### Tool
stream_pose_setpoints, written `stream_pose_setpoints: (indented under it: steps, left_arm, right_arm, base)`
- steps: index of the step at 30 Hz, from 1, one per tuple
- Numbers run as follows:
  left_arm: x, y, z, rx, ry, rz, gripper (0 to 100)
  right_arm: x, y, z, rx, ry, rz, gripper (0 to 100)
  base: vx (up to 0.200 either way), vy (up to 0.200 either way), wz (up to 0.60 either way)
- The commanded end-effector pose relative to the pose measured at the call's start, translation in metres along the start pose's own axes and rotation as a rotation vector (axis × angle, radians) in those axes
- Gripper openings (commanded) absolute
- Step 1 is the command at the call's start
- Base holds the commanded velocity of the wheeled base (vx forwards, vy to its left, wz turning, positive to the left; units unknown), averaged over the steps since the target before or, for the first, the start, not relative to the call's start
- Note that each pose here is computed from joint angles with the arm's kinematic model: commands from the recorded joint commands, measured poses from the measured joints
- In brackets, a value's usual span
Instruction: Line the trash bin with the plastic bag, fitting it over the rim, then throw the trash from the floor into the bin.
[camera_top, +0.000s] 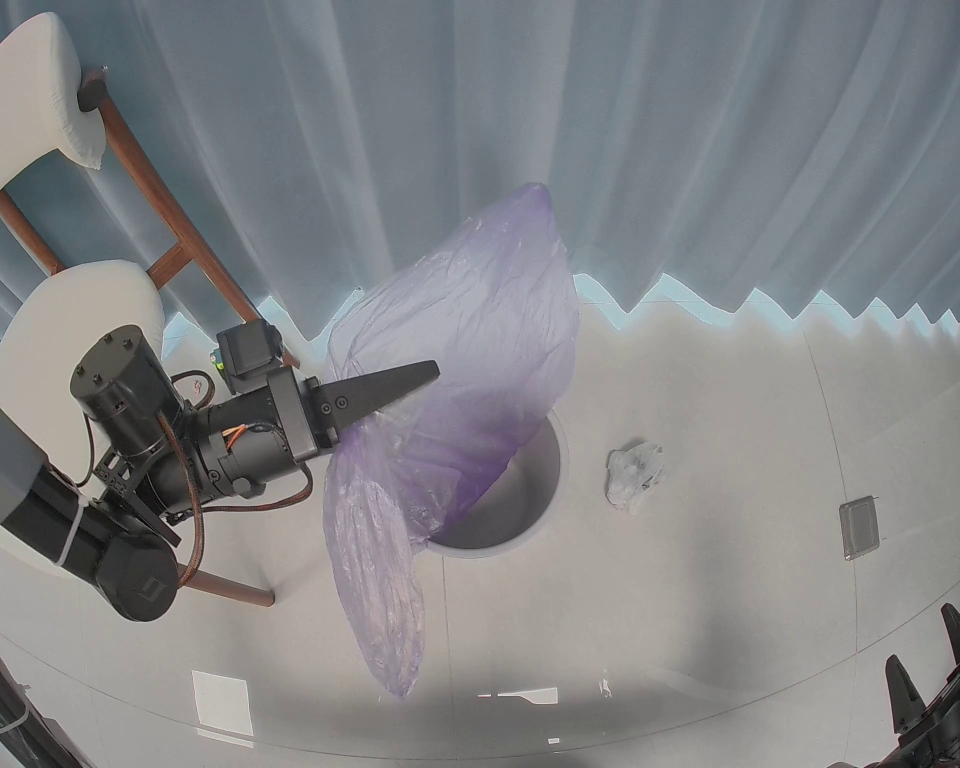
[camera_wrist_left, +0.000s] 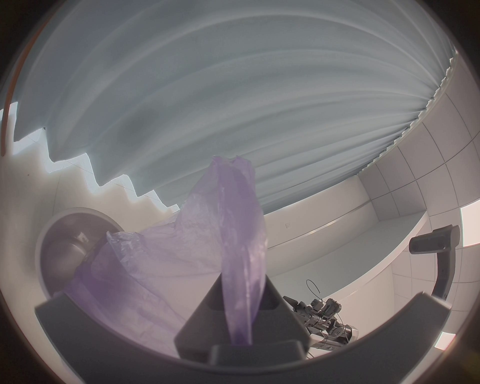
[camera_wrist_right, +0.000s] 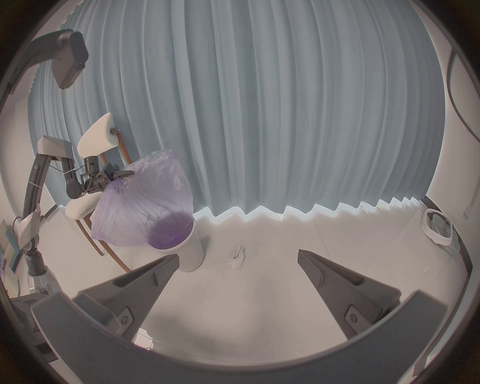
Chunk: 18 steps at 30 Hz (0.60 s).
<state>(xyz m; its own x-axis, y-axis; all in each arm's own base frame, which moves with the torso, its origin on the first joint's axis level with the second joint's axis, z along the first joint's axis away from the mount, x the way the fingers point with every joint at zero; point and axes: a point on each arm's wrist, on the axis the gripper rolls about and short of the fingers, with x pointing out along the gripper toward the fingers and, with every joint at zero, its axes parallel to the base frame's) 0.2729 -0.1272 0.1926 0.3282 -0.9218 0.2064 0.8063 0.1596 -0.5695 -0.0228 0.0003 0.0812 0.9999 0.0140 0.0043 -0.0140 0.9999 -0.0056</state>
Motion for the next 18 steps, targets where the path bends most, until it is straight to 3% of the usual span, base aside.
stream_pose_setpoints:
  steps: [1,11,18]
  left_arm:
    - [0.004,0.022,-0.015,-0.034,0.020,0.022,0]
    - [0.019,0.031,-0.007,0.001,0.007,-0.007,0]
    - [0.036,0.028,-0.024,-0.032,0.056,-0.051,0]
  right_arm:
    - [0.000,0.000,-0.005,-0.002,0.000,0.001,100]
    - [0.000,0.000,-0.005,-0.002,0.000,0.004,100]
    - [0.000,0.000,-0.005,-0.007,0.000,0.003,100]
  base:
    - [0.000,0.000,0.00]
    - [0.000,0.000,0.00]
    - [0.000,0.000,0.00]
